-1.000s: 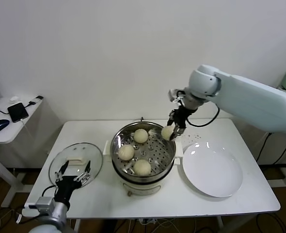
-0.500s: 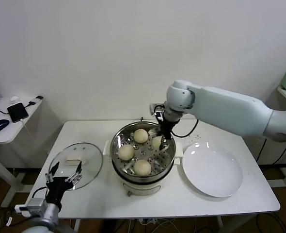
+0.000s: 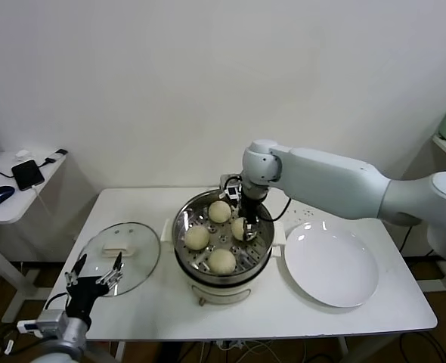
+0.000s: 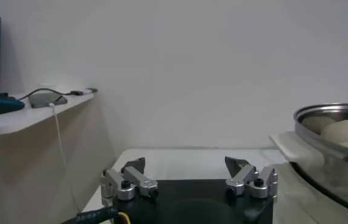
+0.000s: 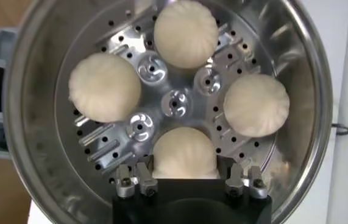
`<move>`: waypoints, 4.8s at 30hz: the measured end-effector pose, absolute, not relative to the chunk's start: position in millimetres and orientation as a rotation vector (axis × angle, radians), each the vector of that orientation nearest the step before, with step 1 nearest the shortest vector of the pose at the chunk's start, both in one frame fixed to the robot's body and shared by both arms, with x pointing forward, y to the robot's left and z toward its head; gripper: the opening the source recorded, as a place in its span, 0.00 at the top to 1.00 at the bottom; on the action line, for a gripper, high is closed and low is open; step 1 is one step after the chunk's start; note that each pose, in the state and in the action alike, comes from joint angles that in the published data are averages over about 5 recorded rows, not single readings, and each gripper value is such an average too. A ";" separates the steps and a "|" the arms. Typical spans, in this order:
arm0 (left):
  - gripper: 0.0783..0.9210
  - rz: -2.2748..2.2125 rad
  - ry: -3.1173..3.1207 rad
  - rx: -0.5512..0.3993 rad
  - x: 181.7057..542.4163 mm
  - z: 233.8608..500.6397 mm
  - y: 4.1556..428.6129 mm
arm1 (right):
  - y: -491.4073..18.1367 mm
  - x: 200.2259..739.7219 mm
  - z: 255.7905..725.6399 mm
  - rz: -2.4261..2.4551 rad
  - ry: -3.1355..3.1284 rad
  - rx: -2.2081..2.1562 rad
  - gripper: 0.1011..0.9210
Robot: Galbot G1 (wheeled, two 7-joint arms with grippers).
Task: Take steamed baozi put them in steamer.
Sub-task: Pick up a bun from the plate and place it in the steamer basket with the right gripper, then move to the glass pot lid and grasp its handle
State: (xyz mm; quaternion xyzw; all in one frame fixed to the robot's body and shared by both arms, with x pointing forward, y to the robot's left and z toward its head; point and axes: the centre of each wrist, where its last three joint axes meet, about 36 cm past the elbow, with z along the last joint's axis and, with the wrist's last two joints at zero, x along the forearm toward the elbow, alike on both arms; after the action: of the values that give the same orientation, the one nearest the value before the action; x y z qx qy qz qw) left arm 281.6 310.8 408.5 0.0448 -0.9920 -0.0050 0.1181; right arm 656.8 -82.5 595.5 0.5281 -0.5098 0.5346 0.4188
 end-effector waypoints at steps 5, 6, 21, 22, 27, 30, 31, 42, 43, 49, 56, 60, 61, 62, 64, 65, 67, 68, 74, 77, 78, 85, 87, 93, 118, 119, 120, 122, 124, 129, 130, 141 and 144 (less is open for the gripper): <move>0.12 -0.014 -2.901 0.134 281.7 408.7 311.5 | -83.3 656.5 593.7 1.344 -1.278 1.317 0.22; 0.12 -0.013 -2.901 0.135 281.7 408.7 311.4 | -83.7 656.4 593.5 1.345 -1.279 1.316 0.19; 0.12 -0.005 -2.904 0.185 278.7 409.2 322.9 | -118.6 652.0 632.7 1.274 -1.480 1.369 0.12; 0.12 -0.003 -2.905 0.194 278.6 409.4 324.8 | -123.4 651.3 637.9 1.259 -1.521 1.382 0.12; 0.12 0.048 -2.920 0.244 277.8 413.2 329.4 | -152.3 646.5 659.0 1.178 -1.789 1.429 0.12; 0.12 0.084 -2.933 0.256 275.7 415.7 328.1 | -170.7 641.0 662.0 1.115 -1.996 1.448 0.12; 0.12 0.094 -2.937 0.256 274.8 416.0 327.7 | -176.7 638.6 661.1 1.090 -2.072 1.451 0.12; 0.12 0.098 -2.942 0.267 270.7 407.2 327.0 | -247.5 589.8 596.2 0.510 -2.934 1.208 0.12; 0.12 0.080 -2.943 0.270 270.9 405.9 327.7 | -254.2 582.9 585.1 0.426 -2.998 1.155 0.12; 0.12 -0.102 -2.947 0.289 276.2 393.8 335.2 | -293.9 530.8 510.4 -0.081 -3.240 0.735 0.12; 0.12 -0.549 -2.887 0.320 288.1 371.3 347.8 | -320.1 457.1 439.6 -0.372 -3.254 0.369 0.12; 0.12 -0.911 -2.777 0.350 295.5 354.4 355.2 | -329.2 423.9 417.3 -0.429 -3.239 0.237 0.12; 0.12 -1.010 -2.743 0.358 297.3 350.4 357.6 | -330.8 417.2 413.6 -0.439 -3.236 0.212 0.12; 0.12 -1.110 -2.709 0.362 299.0 346.6 360.3 | -332.4 410.9 410.3 -0.448 -3.233 0.190 0.12; 0.12 -1.306 -2.637 0.357 301.9 339.9 366.4 | -335.2 399.7 405.1 -0.460 -3.228 0.151 0.12; 0.12 -1.396 -2.604 0.347 303.5 337.1 369.5 | -336.6 394.7 403.0 -0.464 -3.226 0.134 0.12; 0.12 -1.569 -2.540 0.318 306.9 332.4 376.1 | -338.9 386.0 399.6 -0.469 -3.222 0.105 0.12; 0.12 -1.648 -2.509 0.301 309.0 330.5 379.6 | -339.6 382.2 398.1 -0.472 -3.220 0.093 0.12; 0.12 -2.014 -2.336 0.162 324.0 320.1 400.7 | -339.4 364.9 386.7 -0.492 -3.197 0.034 0.12; 0.12 -2.119 -2.264 0.093 331.1 317.3 408.4 | -336.8 358.9 381.9 -0.496 -3.185 0.019 0.12; 0.12 -2.144 -2.243 0.069 333.2 316.0 410.4 | -335.7 357.1 380.9 -0.496 -3.182 0.017 0.12; 0.12 -2.212 -2.140 -0.071 343.8 302.9 415.9 | -330.6 345.6 374.9 -0.486 -3.164 0.004 0.12; 0.12 -2.214 -2.127 -0.092 345.9 299.6 415.1 | -330.6 342.9 372.6 -0.480 -3.160 -0.002 0.12; 0.12 -2.220 -2.110 -0.118 353.4 292.2 407.9 | -331.1 338.8 365.5 -0.464 -3.150 -0.016 0.12; 0.12 -2.209 -2.061 -0.137 381.8 273.5 388.4 | -327.0 334.9 345.3 -0.446 -3.113 -0.029 0.12; 0.12 -2.207 -2.059 -0.135 382.7 273.0 388.3 | -326.8 335.1 344.6 -0.446 -3.112 -0.028 0.12; 0.12 -2.205 -2.056 -0.133 383.6 272.3 388.1 | -326.6 335.3 344.0 -0.445 -3.112 -0.028 0.12; 0.12 -2.200 -2.054 -0.126 385.6 270.8 387.2 | -326.5 335.6 342.8 -0.441 -3.110 -0.028 0.12; 0.12 -2.192 -2.056 -0.117 387.8 269.1 385.6 | -326.8 335.9 341.5 -0.434 -3.110 -0.029 0.12; 0.12 -2.172 -2.068 -0.082 395.0 267.8 380.3 | -326.5 334.6 337.5 -0.420 -3.106 -0.030 0.12; 0.12 -2.170 -2.068 -0.074 396.5 267.9 379.7 | -326.1 334.2 336.6 -0.418 -3.104 -0.028 0.12; 0.12 -2.156 -2.056 -0.018 409.0 266.8 382.4 | -325.1 332.6 329.8 -0.405 -3.095 -0.028 0.12; 0.12 -2.153 -2.057 -0.008 411.5 265.1 383.2 | -324.7 331.9 328.4 -0.402 -3.093 -0.028 0.12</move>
State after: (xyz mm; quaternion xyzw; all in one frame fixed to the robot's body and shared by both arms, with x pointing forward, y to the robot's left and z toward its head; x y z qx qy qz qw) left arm 411.5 383.2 265.1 -0.0028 -0.6886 -0.7205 0.0818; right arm 331.9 -324.7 328.4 -0.0090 -0.9916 -0.1289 0.0112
